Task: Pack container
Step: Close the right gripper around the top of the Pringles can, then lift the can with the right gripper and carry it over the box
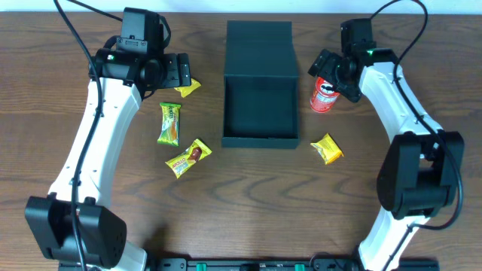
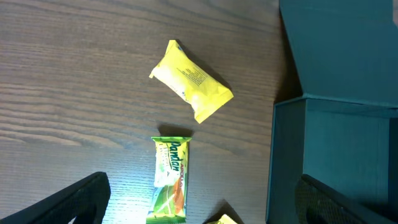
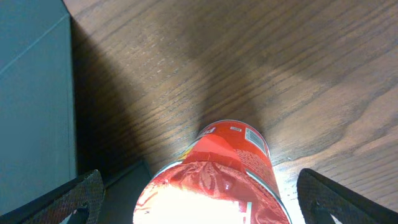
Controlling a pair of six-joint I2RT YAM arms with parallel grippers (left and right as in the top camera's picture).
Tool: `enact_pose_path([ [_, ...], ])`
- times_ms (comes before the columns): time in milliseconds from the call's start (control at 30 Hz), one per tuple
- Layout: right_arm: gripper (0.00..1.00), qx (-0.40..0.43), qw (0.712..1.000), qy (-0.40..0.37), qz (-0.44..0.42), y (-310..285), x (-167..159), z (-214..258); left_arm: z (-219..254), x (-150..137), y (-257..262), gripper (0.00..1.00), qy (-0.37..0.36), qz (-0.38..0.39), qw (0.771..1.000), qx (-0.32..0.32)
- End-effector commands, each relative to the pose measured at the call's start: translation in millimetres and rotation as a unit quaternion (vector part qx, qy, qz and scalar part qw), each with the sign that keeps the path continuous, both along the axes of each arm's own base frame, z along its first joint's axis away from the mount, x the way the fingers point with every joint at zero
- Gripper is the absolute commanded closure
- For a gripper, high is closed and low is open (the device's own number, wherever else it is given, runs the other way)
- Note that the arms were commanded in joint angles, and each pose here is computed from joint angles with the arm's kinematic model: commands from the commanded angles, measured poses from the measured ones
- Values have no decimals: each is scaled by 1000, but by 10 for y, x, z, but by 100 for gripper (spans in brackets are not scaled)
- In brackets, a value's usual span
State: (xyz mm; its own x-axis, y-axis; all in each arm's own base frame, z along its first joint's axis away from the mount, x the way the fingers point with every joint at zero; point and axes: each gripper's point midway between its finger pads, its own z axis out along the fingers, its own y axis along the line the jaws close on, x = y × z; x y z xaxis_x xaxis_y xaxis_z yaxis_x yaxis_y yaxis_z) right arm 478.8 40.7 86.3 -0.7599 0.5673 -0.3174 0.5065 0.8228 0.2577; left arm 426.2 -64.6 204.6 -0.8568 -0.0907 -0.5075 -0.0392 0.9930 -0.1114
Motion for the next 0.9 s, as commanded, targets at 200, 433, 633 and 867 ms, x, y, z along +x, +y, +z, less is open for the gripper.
enact_pose_path([
  [200, 10, 17, 999, 27, -32, 52, -47, -146, 26, 52, 19, 5, -5, 5, 1000, 3],
  [433, 27, 17, 999, 28, -32, 52, -51, -148, 26, 52, 19, 5, -5, 5, 1000, 3],
  [633, 31, 34, 999, 30, -25, 115, -59, -147, 29, 56, 18, 5, -6, 5, 1000, 3],
  [867, 32, 60, 998, 31, -14, 209, -66, -109, 30, 58, 17, 5, -6, 5, 1000, 3],
])
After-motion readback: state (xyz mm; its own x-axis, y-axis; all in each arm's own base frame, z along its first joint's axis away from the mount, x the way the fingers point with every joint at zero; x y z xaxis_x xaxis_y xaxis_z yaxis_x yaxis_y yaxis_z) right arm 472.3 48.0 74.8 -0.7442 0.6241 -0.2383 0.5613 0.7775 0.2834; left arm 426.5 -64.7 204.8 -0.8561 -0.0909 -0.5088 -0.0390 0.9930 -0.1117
